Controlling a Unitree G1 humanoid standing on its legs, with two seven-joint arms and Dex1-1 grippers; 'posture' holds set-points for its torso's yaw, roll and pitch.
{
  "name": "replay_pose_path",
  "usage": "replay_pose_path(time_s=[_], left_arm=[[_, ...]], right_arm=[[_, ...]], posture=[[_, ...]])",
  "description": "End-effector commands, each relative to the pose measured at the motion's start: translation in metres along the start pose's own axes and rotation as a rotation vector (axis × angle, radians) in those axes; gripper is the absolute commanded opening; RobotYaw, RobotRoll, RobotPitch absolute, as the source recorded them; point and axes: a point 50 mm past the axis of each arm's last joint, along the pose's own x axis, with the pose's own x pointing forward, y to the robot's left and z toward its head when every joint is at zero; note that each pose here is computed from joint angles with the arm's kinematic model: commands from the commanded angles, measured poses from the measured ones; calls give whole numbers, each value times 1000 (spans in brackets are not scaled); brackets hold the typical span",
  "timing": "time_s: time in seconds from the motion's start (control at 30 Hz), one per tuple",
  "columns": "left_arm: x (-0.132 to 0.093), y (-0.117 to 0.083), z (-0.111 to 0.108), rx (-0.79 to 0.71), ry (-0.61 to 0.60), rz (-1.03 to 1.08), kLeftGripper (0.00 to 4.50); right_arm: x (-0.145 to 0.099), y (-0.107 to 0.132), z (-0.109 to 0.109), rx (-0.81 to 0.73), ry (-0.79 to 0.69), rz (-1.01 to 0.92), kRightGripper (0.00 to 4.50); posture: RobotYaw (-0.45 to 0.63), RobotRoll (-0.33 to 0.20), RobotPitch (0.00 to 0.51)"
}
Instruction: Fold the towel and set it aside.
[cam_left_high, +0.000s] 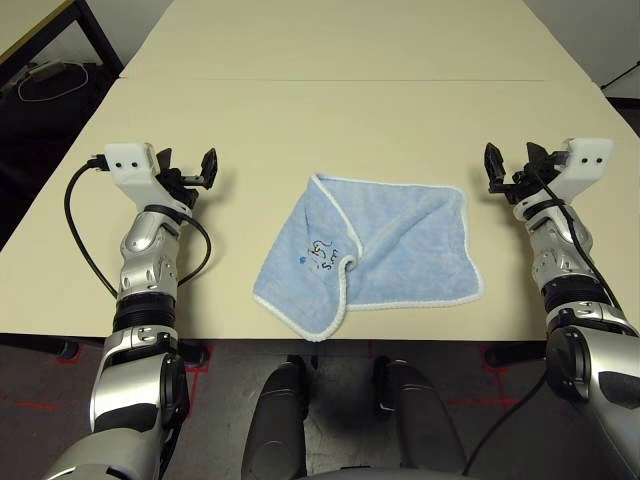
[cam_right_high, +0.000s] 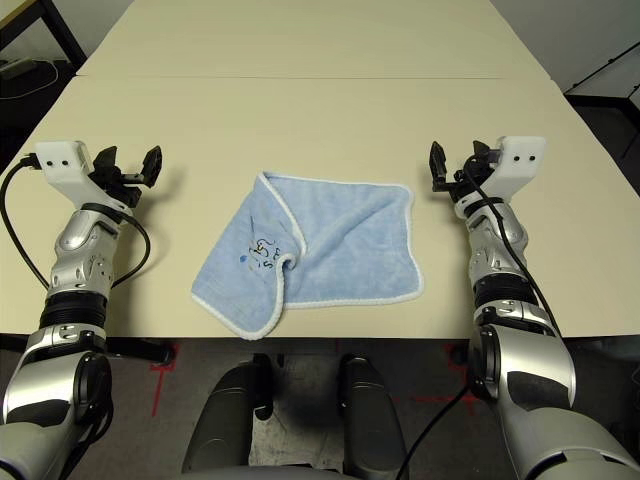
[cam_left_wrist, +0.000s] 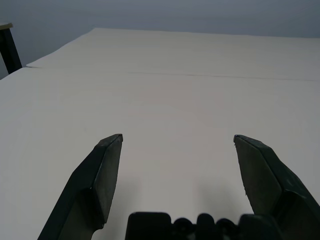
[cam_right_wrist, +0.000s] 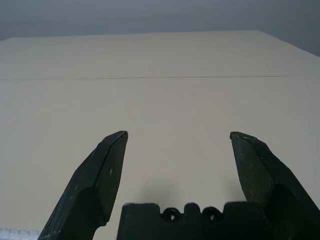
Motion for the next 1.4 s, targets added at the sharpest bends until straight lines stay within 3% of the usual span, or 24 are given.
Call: replay_pose_path(time_s=[0.03, 0.6, 0.97, 1.4], left_arm=[[-3, 3, -5, 7, 24, -2, 4500], [7, 0, 4, 20, 12, -65, 4500], [6, -25, 26, 85, 133, -719, 4500], [-6, -41, 25, 147, 235, -1045, 4500]], right_arm=[[-4, -8, -3, 18, 14, -32, 4460], [4, -3, -1, 20, 32, -11, 4460], [5, 1, -2, 23, 36, 23, 4460], [7, 2, 1, -33, 86, 126, 4460]], posture=[[-60, 0, 190], [-47, 0, 183], [-36, 0, 179], [-36, 0, 178]])
